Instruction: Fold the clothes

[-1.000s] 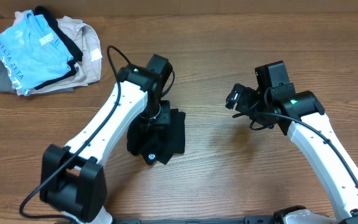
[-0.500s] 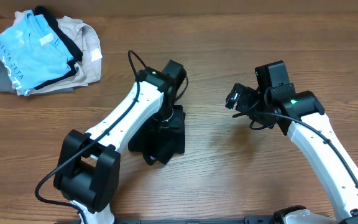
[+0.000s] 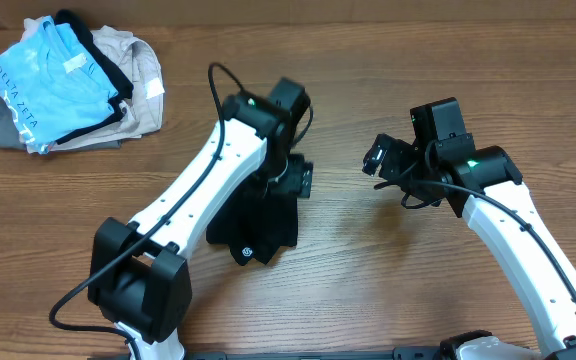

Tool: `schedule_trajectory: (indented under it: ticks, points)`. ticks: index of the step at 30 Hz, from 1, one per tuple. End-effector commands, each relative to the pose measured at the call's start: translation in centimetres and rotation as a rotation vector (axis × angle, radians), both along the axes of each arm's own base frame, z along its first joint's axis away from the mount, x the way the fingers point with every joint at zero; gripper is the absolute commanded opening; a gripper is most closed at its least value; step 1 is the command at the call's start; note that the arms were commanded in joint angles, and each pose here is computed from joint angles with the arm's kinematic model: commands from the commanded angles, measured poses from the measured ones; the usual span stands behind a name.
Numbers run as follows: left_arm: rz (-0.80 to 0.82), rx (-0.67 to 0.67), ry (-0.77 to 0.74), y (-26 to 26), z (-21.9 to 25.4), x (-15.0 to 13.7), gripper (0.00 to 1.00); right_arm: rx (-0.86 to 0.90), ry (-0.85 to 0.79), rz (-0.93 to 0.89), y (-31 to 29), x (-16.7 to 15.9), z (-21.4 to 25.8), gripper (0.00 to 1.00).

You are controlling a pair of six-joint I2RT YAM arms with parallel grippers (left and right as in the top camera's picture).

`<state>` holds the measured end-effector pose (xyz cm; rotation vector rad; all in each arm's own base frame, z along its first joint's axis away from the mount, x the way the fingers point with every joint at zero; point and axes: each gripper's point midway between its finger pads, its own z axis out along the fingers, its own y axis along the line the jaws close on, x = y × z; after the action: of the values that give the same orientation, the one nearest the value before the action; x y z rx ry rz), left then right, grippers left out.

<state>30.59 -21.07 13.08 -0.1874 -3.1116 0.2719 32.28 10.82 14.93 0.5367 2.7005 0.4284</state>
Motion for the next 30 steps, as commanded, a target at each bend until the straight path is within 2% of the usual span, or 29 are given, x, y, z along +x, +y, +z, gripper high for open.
schedule_trajectory:
  ticks: [1, 5, 10, 15, 24, 30]
  points:
    - [-0.109, -0.132, -0.047, -3.0, 2.9, 0.5, 0.83, -0.002, -0.002, 0.004, -0.1, 0.0, -0.1, 1.0]
    - [-0.136, -0.108, -0.074, -3.4, 3.2, 0.4, 0.83, -0.002, -0.002, 0.004, -0.1, 0.0, -0.1, 1.0]
    - [0.031, 0.123, -0.069, 1.7, 2.8, 0.4, 0.8, -0.003, 0.0, 0.005, -0.1, 0.0, -0.2, 1.0]
    - [0.069, 0.141, -0.022, 3.8, 3.1, 0.0, 0.83, -0.001, -0.003, 0.004, 0.0, 0.1, -0.1, 1.0]
    - [0.104, 0.191, 0.067, 4.6, -0.5, -1.7, 0.79, 0.009, 0.004, 0.006, 0.1, -0.1, -0.2, 1.0]
    - [0.053, 0.088, 0.101, 2.6, -2.8, -2.3, 0.74, 0.01, 0.001, 0.006, 0.1, 0.0, -0.1, 1.0]
